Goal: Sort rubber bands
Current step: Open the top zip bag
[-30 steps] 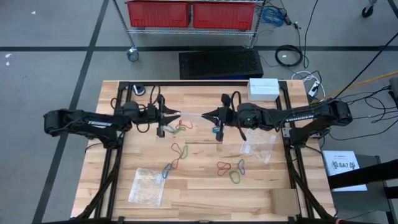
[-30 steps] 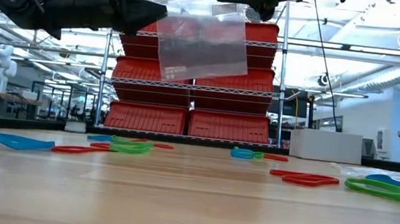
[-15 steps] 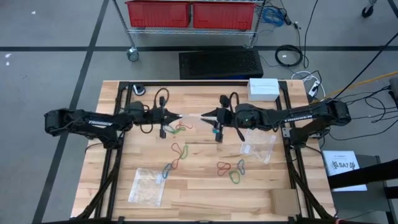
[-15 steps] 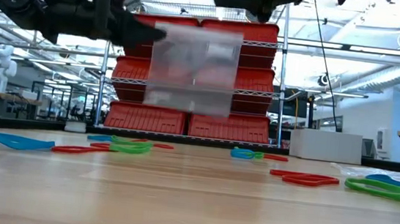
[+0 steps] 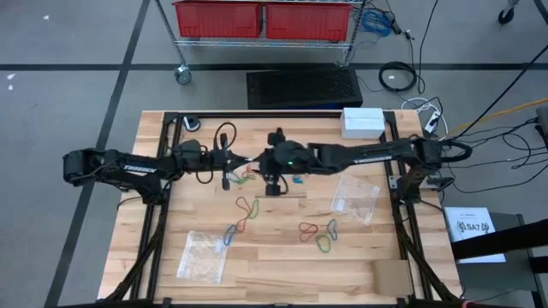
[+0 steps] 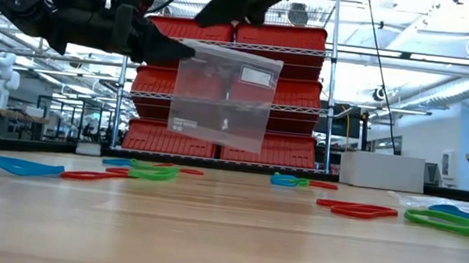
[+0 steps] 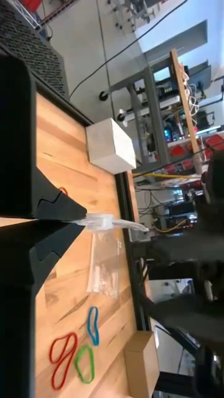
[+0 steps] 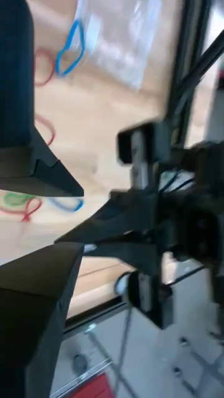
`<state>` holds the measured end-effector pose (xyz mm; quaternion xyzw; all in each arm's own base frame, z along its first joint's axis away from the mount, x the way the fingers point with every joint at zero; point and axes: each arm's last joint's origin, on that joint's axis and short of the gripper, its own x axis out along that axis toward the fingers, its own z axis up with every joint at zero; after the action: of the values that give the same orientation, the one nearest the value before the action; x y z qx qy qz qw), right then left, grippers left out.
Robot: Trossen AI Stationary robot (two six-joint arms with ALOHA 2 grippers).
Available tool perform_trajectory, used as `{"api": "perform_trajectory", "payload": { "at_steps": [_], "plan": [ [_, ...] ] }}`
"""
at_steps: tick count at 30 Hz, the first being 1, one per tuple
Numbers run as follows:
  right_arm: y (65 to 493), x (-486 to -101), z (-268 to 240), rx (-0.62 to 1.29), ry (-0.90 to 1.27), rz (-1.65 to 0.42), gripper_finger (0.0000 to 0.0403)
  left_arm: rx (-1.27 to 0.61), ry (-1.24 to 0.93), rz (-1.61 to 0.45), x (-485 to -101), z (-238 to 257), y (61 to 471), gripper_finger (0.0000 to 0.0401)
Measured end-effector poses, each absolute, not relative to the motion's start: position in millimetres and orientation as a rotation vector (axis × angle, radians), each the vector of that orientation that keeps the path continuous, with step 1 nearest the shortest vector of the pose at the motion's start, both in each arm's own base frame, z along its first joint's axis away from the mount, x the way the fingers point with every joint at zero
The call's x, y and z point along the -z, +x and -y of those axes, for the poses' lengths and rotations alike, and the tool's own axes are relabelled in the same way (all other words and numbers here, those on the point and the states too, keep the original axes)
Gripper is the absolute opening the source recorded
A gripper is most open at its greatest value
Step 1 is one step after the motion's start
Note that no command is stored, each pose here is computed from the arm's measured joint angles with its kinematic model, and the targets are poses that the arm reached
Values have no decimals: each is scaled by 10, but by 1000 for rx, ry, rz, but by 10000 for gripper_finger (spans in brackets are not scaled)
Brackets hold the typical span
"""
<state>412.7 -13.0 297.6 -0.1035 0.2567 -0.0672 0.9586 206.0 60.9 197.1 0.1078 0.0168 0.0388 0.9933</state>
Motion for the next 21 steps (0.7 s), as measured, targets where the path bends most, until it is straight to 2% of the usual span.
{"api": "perform_trajectory", "payload": {
  "at_steps": [14,17,21],
  "plan": [
    [4306,-2941,342,181,-241,-629,114,-78,208,-38,-1966,-609,2060,0],
    [4301,-2931,362,184,-241,-638,95,-78,207,-39,-1965,-610,2060,0],
    [4300,-2933,362,180,-251,-639,42,-79,206,-40,-1965,-610,2060,0]
  ]
}}
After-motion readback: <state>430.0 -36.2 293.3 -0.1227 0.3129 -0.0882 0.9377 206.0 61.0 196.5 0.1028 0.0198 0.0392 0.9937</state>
